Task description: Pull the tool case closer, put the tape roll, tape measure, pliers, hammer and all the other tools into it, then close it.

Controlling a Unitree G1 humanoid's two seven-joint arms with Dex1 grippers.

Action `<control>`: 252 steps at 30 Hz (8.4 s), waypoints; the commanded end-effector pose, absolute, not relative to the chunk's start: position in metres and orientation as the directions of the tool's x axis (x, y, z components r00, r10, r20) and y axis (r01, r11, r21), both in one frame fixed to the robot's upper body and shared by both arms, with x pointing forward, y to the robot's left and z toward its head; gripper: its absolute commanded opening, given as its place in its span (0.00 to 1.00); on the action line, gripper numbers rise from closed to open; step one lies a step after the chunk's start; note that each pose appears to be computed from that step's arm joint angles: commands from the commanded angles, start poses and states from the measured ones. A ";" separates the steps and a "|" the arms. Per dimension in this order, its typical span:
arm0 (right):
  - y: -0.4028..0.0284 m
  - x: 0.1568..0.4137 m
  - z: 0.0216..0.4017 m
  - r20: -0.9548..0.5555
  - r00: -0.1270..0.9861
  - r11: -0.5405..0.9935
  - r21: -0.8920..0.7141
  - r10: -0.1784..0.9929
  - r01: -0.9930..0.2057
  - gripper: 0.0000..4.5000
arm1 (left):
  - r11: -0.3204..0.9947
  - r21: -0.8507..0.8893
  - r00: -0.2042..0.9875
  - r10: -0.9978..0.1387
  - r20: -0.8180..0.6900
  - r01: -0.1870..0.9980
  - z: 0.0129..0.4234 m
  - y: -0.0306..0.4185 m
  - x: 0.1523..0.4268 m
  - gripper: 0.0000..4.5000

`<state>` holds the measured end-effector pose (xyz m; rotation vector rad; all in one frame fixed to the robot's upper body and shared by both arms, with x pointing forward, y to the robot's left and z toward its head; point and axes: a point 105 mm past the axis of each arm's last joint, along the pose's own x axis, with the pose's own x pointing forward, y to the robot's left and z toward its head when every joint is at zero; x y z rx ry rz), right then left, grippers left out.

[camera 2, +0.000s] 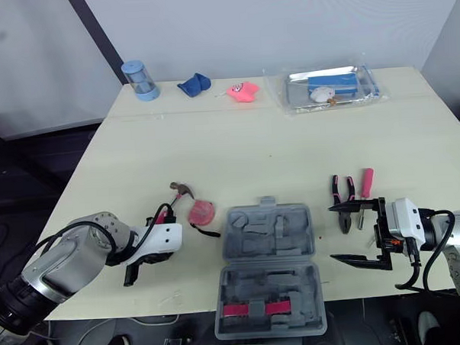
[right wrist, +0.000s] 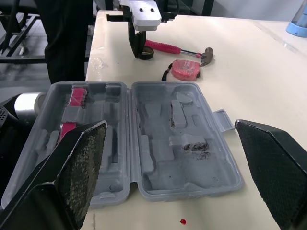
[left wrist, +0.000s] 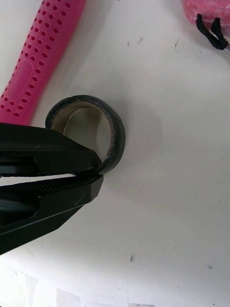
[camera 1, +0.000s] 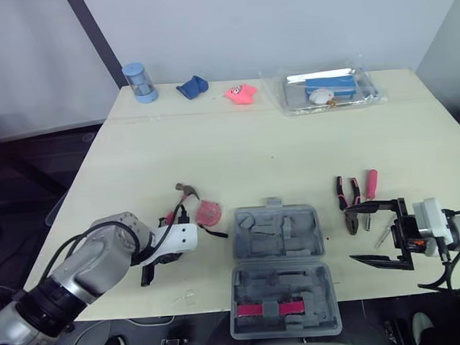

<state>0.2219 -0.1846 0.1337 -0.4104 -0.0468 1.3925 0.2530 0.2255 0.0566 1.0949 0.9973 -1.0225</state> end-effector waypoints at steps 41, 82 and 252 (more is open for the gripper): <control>-0.258 0.214 0.136 -0.158 0.482 0.425 -0.296 0.862 -0.856 1.00 | -0.009 0.145 0.120 -0.521 -0.845 0.989 0.101 0.085 0.297 0.01; -0.249 0.205 0.125 -0.190 0.471 0.416 -0.270 0.861 -0.868 1.00 | 0.095 0.095 0.132 -0.546 -0.827 0.991 0.079 0.085 0.328 0.08; -0.228 0.205 0.146 -0.068 0.499 0.471 -0.240 0.864 -0.849 1.00 | 0.953 -0.188 0.870 -0.294 -0.396 0.237 0.036 0.170 0.275 0.99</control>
